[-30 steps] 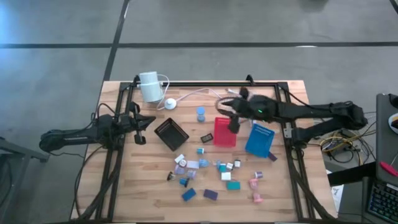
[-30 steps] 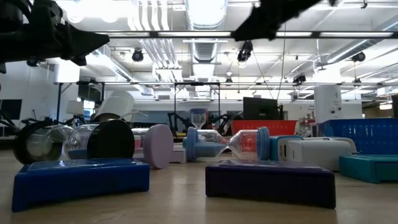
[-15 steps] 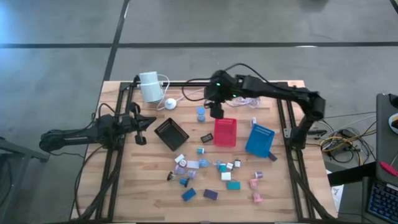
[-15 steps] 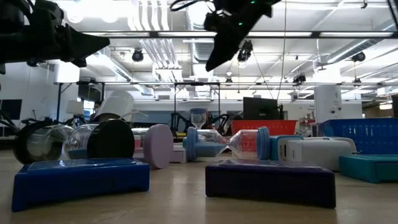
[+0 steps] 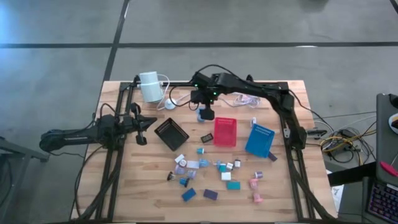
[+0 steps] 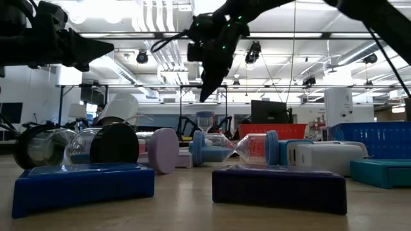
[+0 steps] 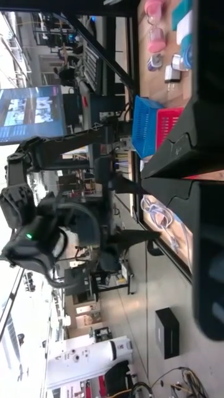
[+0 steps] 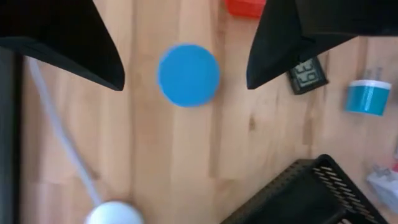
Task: Pick & Place Office items
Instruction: Put the top light blue hourglass into the blue bin
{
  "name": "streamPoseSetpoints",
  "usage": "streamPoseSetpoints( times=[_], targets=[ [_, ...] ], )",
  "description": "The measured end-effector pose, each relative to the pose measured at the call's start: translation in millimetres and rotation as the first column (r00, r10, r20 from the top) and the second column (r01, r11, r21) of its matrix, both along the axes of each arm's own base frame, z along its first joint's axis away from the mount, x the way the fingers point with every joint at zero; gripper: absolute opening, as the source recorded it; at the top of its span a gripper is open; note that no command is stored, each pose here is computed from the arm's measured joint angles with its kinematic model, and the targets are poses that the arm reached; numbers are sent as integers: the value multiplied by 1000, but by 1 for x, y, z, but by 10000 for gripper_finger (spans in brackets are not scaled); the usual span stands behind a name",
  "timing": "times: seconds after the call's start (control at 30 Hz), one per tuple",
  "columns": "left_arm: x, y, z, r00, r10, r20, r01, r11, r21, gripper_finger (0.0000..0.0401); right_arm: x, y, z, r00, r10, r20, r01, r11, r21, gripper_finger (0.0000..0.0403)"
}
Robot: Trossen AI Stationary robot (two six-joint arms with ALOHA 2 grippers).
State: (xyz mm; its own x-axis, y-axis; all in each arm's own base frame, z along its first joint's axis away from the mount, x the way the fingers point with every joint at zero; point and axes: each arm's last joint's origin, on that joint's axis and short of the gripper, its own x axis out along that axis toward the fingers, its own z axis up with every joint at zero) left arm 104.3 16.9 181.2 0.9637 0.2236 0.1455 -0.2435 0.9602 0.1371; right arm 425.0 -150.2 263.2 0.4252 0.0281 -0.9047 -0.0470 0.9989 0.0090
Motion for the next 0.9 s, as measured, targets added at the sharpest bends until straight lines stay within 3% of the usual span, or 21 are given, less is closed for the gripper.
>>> streamPoseSetpoints(
  times=[0.23,0.9],
  targets=[
    [0,0,0,1000,1,-3,-1,1000,3,9,10,-3,-17,999,14,-45,-13,1000,24,372],
    [0,0,0,1000,2,-4,-1,1000,7,9,10,-5,-42,992,-43,-121,41,999,-21,374]
  ],
)
